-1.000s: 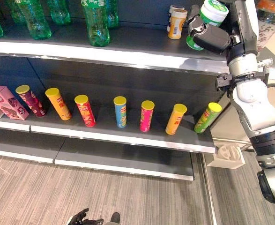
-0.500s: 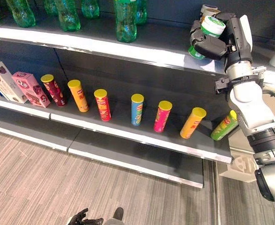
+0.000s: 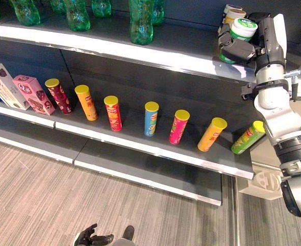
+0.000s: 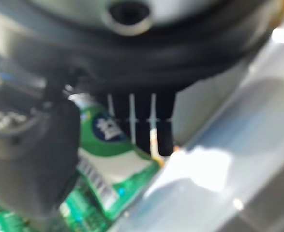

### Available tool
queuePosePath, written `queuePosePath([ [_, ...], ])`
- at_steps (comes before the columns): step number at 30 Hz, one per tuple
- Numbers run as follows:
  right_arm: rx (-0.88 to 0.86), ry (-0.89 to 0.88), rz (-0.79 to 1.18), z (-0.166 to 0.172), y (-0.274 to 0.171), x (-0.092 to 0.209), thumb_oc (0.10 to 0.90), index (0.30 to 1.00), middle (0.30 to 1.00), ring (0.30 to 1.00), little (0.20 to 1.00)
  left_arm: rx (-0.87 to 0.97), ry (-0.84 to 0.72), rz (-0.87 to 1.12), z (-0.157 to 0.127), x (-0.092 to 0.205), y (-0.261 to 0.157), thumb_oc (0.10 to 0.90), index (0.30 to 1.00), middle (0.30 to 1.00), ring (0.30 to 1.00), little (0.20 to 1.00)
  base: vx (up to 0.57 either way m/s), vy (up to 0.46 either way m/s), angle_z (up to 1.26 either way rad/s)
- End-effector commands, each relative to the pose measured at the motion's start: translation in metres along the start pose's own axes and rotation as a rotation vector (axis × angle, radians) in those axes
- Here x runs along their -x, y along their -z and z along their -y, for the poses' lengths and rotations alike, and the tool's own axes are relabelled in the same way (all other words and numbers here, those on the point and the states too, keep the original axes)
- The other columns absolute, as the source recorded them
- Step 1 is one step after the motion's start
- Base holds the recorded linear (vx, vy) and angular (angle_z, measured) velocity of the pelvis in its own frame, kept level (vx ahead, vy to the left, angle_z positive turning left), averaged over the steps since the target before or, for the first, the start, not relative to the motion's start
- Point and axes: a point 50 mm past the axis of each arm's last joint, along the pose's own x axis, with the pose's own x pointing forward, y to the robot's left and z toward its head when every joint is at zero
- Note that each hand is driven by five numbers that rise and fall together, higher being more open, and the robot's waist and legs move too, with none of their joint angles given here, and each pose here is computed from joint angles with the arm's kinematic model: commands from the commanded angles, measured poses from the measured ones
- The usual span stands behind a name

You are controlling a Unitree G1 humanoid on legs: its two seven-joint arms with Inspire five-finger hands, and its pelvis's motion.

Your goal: Put the goods on the table back onto the shelves and tidy them up.

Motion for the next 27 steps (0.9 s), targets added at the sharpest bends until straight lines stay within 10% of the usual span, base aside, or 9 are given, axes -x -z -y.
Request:
queuePosePath([
  [1, 0.113, 0.199, 0.198, 0.048, -0.056, -0.034, 0.400, 0.300, 0.300, 0.300, 0.300, -0.041, -0.033, 0.063, -0.008, -0.004, -0.016, 0.800, 0.900, 0.900, 0.900, 0.900, 0.00, 0.000, 0.00],
  [27, 0.186, 0.206, 0.114, 0.050, -0.040, -0.038, 0.400, 0.300, 0.300, 0.300, 0.300, -0.028, -0.072, 0.020, -0.013, -0.004, -0.006, 0.800, 0.900, 0.900, 0.900, 0.900, 0.00, 0.000, 0.00],
])
